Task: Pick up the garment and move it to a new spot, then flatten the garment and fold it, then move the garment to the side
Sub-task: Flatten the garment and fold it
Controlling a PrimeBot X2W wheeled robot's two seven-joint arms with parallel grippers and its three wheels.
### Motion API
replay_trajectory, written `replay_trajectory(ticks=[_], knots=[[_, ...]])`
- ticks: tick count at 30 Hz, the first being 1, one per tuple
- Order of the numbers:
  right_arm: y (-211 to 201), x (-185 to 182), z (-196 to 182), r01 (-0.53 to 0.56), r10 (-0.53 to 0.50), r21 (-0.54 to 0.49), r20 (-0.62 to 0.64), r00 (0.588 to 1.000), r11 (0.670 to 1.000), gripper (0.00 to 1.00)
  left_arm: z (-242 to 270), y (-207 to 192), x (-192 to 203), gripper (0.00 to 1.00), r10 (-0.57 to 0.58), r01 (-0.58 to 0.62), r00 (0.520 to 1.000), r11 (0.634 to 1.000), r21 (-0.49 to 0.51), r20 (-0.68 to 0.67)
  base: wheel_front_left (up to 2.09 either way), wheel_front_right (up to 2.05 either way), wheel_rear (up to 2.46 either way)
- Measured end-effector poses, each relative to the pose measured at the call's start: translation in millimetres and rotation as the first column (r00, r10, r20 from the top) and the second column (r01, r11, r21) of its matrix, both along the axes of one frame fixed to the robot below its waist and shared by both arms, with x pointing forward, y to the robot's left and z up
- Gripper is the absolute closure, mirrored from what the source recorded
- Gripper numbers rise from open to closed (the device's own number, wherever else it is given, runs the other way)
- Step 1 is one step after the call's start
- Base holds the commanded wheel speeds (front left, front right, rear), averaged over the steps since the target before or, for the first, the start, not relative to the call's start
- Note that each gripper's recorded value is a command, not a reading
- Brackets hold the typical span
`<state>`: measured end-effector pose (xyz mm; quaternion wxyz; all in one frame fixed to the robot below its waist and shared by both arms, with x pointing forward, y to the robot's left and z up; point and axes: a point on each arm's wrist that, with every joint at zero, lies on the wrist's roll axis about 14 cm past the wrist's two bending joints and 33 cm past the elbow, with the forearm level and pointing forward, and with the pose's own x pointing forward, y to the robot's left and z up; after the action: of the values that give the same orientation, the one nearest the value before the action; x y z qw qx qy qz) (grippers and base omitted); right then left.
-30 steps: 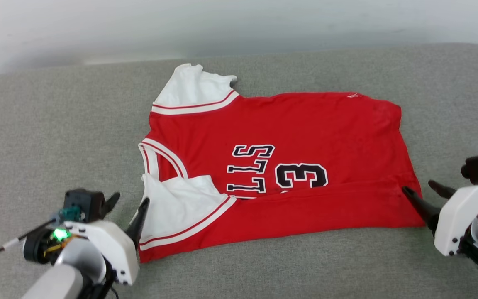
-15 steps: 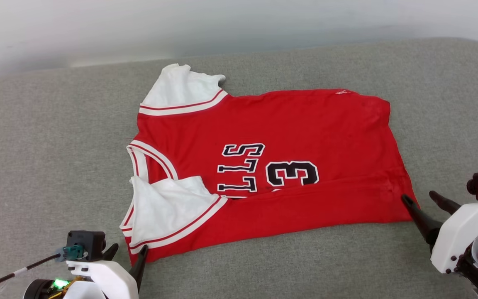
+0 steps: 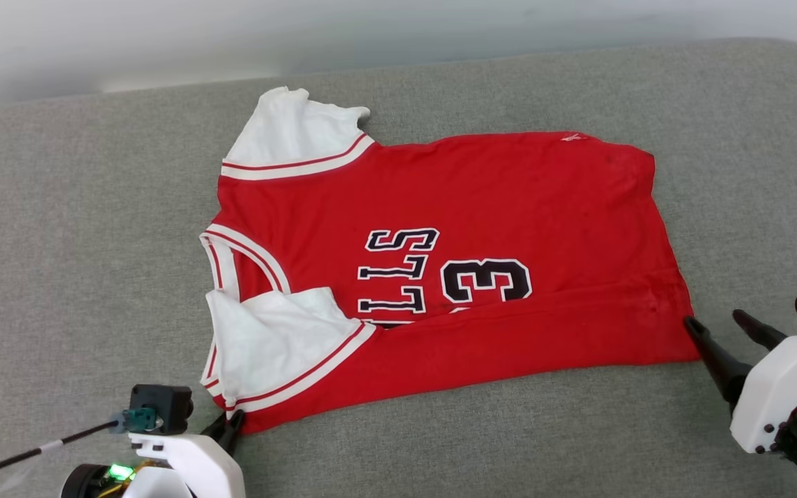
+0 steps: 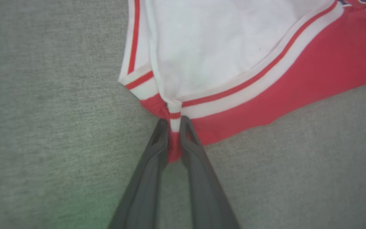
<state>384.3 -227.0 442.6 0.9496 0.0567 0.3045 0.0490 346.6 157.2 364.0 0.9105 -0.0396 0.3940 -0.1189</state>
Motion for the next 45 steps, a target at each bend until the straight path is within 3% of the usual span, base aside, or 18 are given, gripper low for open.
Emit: replay_trajectory(ticks=[10,16,30,31,32,40,45], knots=[[-15.7,-6.3,-16.2,0.005,-0.018,-0.111,-0.112,0.994,0.994,0.00,34.9,-0.8,7.5,1.00,0.024,-0.021,0.987,1.000,-0.016,0.160,0.00,0.00,0.00],[-13.0,1.3,-38.3,0.012,-0.035,-0.113,-0.199,0.979,0.994,0.00,64.7,-0.9,15.3,1.00,0.018,-0.013,0.966,1.000,-0.022,0.257,0.00,0.00,0.00],[2.8,13.7,-86.1,0.001,-0.028,-0.083,-0.331,0.943,0.997,0.00,63.0,0.3,17.6,1.00,0.006,-0.003,0.967,1.000,-0.014,0.255,0.00,0.00,0.00],[3.3,13.8,-87.8,0.001,-0.028,-0.080,-0.335,0.942,0.997,0.54,60.5,1.3,17.0,1.00,0.004,-0.002,0.969,1.000,-0.009,0.248,0.00,0.00,0.00],[3.3,14.3,-88.7,0.001,-0.028,-0.080,-0.336,0.941,0.997,1.00,58.8,1.2,16.4,1.00,-0.001,0.003,0.970,1.000,-0.008,0.243,0.00,0.00,0.00],[-0.3,14.2,-77.3,0.022,-0.040,-0.065,-0.294,0.955,0.998,1.00,51.6,8.6,9.3,1.00,-0.043,0.035,0.975,0.999,0.038,0.220,0.00,0.00,0.00],[-10.4,-4.3,-62.0,0.040,-0.055,-0.059,-0.271,0.961,0.997,1.00,56.4,11.5,-2.8,1.00,-0.048,0.040,0.974,0.998,0.044,0.222,0.00,0.00,0.00]])
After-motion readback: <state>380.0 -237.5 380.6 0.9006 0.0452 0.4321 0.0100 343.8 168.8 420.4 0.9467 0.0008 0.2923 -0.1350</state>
